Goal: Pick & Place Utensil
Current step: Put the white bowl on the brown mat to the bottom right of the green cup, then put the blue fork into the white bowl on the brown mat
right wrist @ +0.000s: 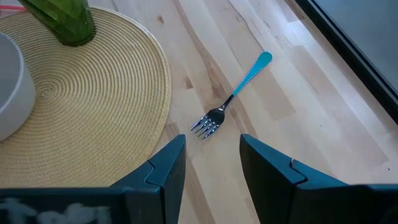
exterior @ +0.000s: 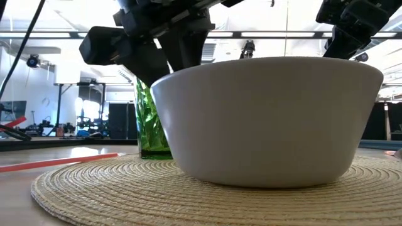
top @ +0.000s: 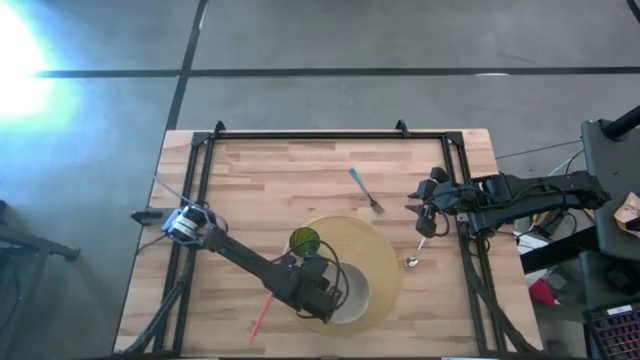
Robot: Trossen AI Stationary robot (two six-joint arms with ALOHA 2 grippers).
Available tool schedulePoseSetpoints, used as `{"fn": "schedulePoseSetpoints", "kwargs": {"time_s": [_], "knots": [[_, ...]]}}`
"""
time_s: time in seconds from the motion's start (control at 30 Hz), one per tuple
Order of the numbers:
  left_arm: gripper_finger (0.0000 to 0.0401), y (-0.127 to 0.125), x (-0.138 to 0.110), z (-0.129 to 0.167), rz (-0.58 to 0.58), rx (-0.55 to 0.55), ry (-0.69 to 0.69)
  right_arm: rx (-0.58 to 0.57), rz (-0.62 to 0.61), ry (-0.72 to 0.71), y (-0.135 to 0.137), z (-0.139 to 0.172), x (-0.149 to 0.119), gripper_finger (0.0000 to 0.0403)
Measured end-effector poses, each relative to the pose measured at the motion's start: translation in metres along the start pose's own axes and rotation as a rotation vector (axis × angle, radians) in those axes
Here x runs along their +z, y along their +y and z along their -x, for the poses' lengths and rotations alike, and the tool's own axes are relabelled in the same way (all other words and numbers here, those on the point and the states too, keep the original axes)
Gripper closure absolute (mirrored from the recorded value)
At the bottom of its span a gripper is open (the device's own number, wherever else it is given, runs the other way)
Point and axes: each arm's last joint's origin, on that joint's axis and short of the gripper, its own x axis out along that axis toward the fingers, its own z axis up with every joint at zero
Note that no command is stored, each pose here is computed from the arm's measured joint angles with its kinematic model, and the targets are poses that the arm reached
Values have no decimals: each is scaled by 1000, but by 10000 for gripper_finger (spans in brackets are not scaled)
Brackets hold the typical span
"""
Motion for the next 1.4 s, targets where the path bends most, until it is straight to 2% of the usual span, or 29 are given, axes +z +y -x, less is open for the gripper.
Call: {"fn": "schedulePoseSetpoints", "kwargs": {"time_s": [0.2,0.5,0.83,1.03,1.4], "knots": [[258,2,6,10,-39,-17,10,0,0,0,0,0,0,254],[256,7,17,30,-43,-50,5,3,0,1,0,0,0,254],[256,12,32,61,-71,-141,-21,52,0,17,1,0,-1,254],[256,13,43,84,-116,-236,-83,113,-53,27,3,3,2,254],[256,4,61,112,-319,-373,-317,221,-141,33,6,11,10,254]]}}
